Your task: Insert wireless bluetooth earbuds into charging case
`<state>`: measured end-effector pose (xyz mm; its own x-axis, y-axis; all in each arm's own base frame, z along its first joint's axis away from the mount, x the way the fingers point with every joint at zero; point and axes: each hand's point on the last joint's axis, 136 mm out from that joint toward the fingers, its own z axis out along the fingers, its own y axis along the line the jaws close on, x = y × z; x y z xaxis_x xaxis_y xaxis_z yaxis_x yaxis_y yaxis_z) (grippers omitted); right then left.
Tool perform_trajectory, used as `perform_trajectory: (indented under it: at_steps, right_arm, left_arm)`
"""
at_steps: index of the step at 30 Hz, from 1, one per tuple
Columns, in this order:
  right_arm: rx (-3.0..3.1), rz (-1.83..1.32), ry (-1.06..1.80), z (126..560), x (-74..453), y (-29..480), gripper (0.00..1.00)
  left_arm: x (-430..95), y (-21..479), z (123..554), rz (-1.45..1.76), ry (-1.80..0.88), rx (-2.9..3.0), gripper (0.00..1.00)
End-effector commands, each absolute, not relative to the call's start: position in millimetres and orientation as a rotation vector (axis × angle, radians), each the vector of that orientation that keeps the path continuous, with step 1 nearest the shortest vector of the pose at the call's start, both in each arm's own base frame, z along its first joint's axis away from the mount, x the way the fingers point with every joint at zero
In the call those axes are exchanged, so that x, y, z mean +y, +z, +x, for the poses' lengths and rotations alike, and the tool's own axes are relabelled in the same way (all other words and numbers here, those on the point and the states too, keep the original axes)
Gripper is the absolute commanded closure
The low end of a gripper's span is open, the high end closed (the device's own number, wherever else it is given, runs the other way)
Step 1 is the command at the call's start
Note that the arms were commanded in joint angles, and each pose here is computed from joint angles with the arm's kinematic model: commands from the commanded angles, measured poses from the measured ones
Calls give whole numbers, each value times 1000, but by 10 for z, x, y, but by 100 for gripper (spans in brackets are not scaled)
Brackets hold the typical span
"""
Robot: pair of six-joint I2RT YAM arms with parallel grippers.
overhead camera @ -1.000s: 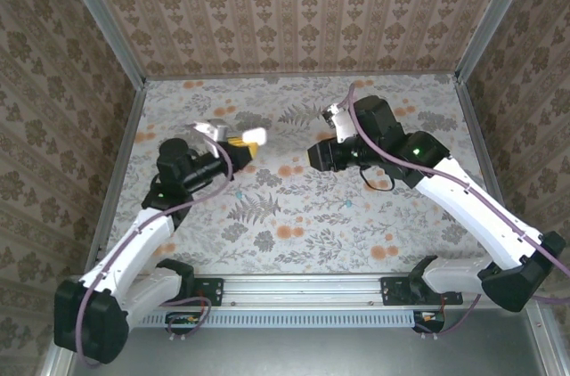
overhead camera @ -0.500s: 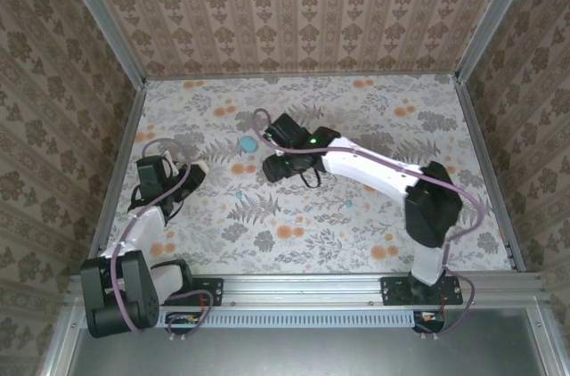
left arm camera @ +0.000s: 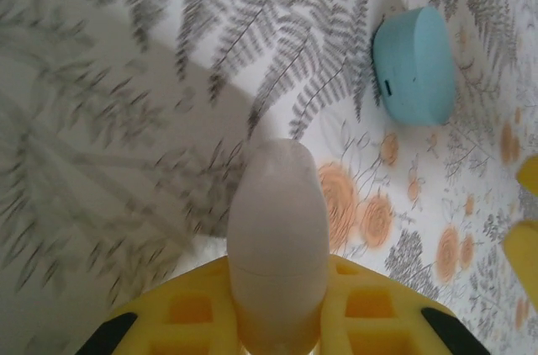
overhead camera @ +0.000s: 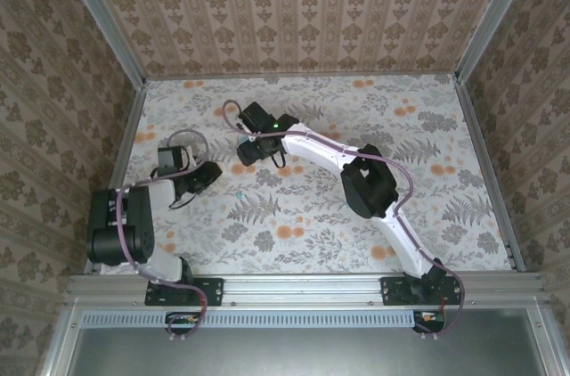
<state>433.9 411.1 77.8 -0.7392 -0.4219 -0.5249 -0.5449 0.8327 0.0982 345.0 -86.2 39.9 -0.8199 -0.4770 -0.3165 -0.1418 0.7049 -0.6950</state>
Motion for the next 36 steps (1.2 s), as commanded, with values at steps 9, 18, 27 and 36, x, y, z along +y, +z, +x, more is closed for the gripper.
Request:
perform_trajectory:
  at_steps: [9, 18, 27, 36]
  right_arm:
    - [2503, -769, 335, 4721, 4183, 572, 30]
    - [2471, -773, 377, 4813, 4326, 428, 27]
    - [2459, -745, 383, 4913, 4385, 399, 26]
    - [2549, -763, 421, 4728, 4356, 257, 44]
  left_arm:
    - [-621, 472, 3587, -430, -695, 2441, 49]
    - [-387, 864, 3446, -356, -459, 2374, 33]
    - [-397, 913, 3423, -355, -463, 2362, 33]
    - [-391, 997, 3342, -344, -454, 2341, 32]
